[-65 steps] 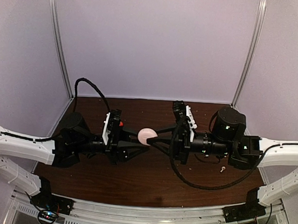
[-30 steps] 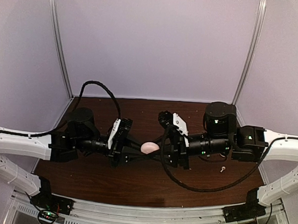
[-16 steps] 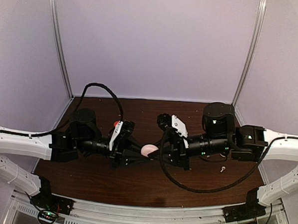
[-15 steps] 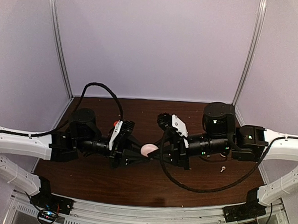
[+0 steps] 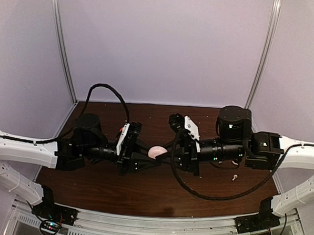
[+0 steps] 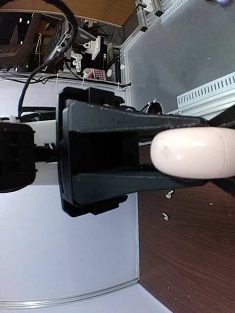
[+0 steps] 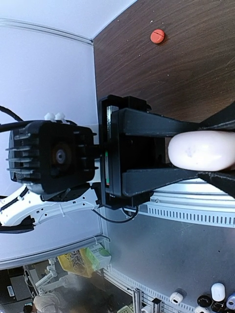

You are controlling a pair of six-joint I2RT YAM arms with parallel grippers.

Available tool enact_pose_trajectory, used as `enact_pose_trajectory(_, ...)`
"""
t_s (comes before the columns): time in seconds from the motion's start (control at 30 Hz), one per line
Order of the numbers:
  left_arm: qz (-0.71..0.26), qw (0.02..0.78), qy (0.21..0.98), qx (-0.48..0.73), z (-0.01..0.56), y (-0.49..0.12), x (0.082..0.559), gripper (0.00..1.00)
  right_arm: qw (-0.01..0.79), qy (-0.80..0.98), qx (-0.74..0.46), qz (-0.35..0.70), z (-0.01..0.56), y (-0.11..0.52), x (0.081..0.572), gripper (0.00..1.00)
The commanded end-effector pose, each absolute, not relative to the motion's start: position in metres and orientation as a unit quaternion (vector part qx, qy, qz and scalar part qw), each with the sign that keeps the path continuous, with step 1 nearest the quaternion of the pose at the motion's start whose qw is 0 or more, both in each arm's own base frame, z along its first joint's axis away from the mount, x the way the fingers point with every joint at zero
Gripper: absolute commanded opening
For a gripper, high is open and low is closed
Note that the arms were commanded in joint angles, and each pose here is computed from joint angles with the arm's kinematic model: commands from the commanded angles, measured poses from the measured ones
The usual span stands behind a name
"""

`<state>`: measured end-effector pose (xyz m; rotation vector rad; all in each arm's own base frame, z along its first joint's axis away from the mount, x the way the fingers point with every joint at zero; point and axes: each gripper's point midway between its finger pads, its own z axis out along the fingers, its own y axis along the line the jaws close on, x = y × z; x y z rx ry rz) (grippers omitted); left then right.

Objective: Insert the wireless bluetooth earbuds into the charging case
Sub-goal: Pass from the right arm to the left, then open the charging case.

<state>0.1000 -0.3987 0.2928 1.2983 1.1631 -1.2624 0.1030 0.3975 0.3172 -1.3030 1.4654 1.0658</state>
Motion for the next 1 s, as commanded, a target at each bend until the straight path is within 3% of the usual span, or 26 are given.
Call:
enact_pose_trajectory(0.0, -0.524, 0.507, 0.449, 0.516, 0.317, -0.4, 0.101, 0.15, 0.452, 0.581, -0.516, 0.437, 0.326, 0.395, 0.101, 0.16)
enact_pose_trajectory(0.1, -0.526, 0.509, 0.446, 0.515, 0.318, -0.398, 0.1, 0.07, 0.454, 0.581, -0.515, 0.437, 0.326, 0.394, 0.101, 0.19)
enact_pose_trajectory(0.13, -0.527, 0.509, 0.446, 0.514, 0.317, -0.398, 0.1, 0.05, 0.455, 0.581, -0.514, 0.438, 0.326, 0.393, 0.101, 0.24)
enact_pose_trajectory(0.2, -0.527, 0.508, 0.445, 0.516, 0.316, -0.397, 0.099, 0.01, 0.46, 0.582, -0.508, 0.437, 0.328, 0.392, 0.102, 0.44)
enact_pose_trajectory(0.27, -0.525, 0.506, 0.448, 0.517, 0.313, -0.398, 0.099, 0.0, 0.465, 0.582, -0.504, 0.436, 0.332, 0.389, 0.103, 0.51)
enact_pose_trajectory(0.97, -0.52, 0.489, 0.432, 0.551, 0.3, -0.4, 0.085, 0.0, 0.518, 0.611, -0.435, 0.411, 0.351, 0.371, 0.135, 0.51)
